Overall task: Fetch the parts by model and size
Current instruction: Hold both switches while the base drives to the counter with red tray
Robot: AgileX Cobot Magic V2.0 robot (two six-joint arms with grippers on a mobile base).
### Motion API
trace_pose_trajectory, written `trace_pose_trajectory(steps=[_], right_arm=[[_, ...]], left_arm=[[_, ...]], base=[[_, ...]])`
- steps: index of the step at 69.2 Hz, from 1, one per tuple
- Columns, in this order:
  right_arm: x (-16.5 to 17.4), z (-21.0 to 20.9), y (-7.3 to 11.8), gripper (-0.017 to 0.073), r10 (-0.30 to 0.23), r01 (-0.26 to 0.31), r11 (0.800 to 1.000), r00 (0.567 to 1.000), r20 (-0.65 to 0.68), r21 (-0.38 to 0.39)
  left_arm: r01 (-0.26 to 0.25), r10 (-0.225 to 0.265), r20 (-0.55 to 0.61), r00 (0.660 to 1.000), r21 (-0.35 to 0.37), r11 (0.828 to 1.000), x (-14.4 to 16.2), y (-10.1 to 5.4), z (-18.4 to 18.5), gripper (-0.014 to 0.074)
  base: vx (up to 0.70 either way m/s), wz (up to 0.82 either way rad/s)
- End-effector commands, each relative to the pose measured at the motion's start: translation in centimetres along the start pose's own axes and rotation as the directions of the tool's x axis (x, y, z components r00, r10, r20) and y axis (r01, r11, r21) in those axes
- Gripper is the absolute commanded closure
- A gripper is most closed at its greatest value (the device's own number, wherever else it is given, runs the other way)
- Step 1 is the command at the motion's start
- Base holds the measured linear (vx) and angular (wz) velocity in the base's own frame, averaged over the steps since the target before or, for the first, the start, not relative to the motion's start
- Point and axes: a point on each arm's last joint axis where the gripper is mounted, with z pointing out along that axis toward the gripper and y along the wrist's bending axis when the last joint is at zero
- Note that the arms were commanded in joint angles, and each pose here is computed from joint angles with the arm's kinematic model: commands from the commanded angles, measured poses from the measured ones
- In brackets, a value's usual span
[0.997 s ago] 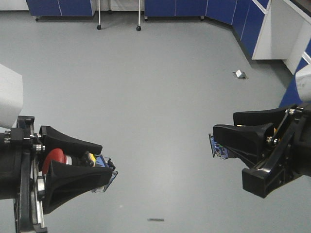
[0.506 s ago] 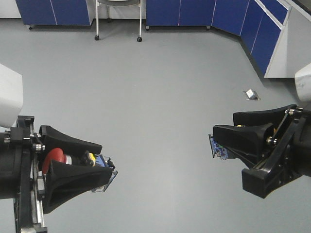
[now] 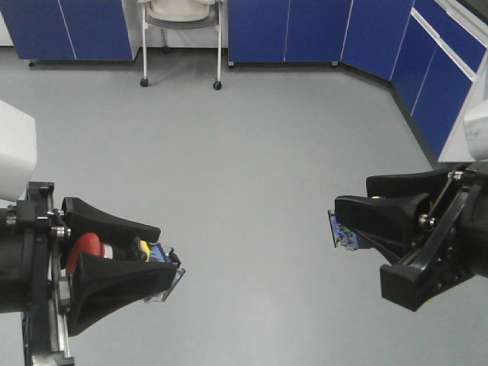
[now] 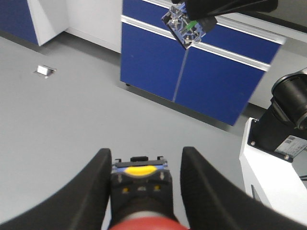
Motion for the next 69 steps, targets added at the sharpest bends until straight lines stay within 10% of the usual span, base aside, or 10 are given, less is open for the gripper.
trace_pose_trajectory(steps=[1,69], right_arm=[[-1.55,-0.74,0.09,0.0564,-0.01,0.01,1.0,0.994,0.112,0.002],[-1.52,-0.62,0.08,0.0564,-0.01,0.01,1.0,0.994,0.107,0.002]], left_arm=[[0.017,-0.016,0.082,0.997,-0.007,1.0,-1.4,-0.29,-0.6,0.0601],[0.018,-0.017,0.08,0.997,-0.007,1.0,-1.4,-0.25,-0.55,0.0601]], base=[[0.67,0.0],[0.67,-0.01]])
